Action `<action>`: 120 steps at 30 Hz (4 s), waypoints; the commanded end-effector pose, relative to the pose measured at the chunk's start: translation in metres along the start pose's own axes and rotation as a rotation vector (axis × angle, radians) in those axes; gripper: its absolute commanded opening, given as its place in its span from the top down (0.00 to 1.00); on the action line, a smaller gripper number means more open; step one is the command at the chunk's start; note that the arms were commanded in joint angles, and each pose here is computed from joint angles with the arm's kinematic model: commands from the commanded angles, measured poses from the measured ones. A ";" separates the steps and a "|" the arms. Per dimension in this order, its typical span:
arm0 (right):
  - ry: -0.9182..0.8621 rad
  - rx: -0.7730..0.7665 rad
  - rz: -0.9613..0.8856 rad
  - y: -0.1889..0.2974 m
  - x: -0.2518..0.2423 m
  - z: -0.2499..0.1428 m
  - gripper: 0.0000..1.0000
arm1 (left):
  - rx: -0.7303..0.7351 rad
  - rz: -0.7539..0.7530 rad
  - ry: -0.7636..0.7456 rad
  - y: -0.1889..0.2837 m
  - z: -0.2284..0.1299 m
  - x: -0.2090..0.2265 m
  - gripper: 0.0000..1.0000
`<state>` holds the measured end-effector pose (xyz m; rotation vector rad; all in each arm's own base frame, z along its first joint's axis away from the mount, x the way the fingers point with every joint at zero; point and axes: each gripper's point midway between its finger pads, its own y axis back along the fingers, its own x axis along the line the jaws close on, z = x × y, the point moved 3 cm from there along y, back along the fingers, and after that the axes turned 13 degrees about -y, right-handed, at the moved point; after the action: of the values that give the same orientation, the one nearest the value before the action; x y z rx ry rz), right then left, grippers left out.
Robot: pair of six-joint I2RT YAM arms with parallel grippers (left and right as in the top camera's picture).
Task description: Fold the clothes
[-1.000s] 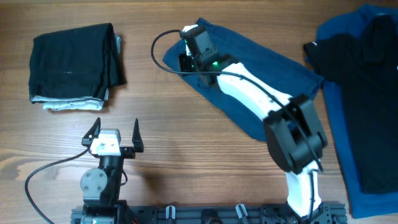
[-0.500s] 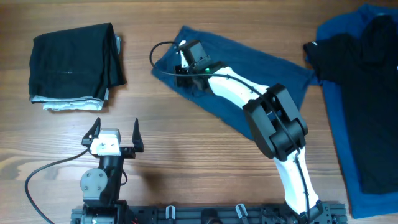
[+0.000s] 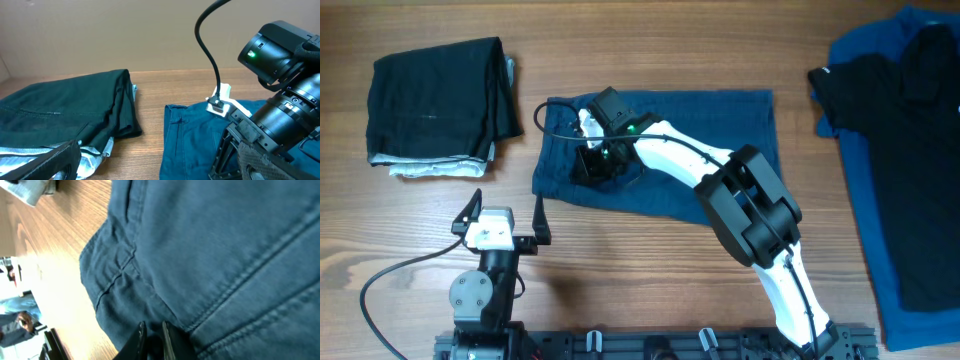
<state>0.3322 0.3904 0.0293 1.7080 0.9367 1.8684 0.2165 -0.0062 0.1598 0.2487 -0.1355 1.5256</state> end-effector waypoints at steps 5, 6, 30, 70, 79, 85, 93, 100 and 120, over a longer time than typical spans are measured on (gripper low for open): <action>0.148 -0.295 -0.088 0.123 0.039 0.033 0.85 | -0.004 -0.012 -0.015 0.000 -0.001 -0.002 0.00; 0.119 -0.308 -0.141 0.139 0.032 0.029 0.85 | -0.004 -0.012 -0.015 0.000 -0.001 -0.002 0.00; -0.102 -0.150 -0.684 0.122 -0.146 -0.063 0.90 | -0.004 -0.012 -0.015 0.000 -0.001 -0.002 0.00; -0.044 -0.275 -0.667 0.204 -0.106 -0.025 0.53 | -0.004 -0.012 -0.015 0.000 -0.001 -0.002 0.00; -0.237 -0.282 -0.706 0.250 -0.160 -0.028 0.35 | -0.004 -0.012 -0.015 0.000 -0.001 -0.002 0.00; -0.297 -0.306 -0.710 0.266 -0.177 -0.027 0.16 | -0.004 -0.012 -0.015 0.000 -0.001 -0.002 0.00; -0.272 -0.368 -0.693 0.268 -0.175 -0.012 0.00 | -0.004 -0.012 -0.015 0.000 -0.001 -0.002 0.00; -0.207 -0.520 -0.651 0.276 -0.167 0.021 0.01 | -0.004 -0.012 -0.015 0.000 -0.001 -0.002 0.00; -0.187 -0.567 -0.636 0.279 -0.163 0.031 0.01 | -0.004 -0.012 -0.015 0.000 -0.001 -0.002 0.00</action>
<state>0.4170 0.0930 0.1178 1.0726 0.6839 1.3502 0.2165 -0.0062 0.1598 0.2487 -0.1355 1.5256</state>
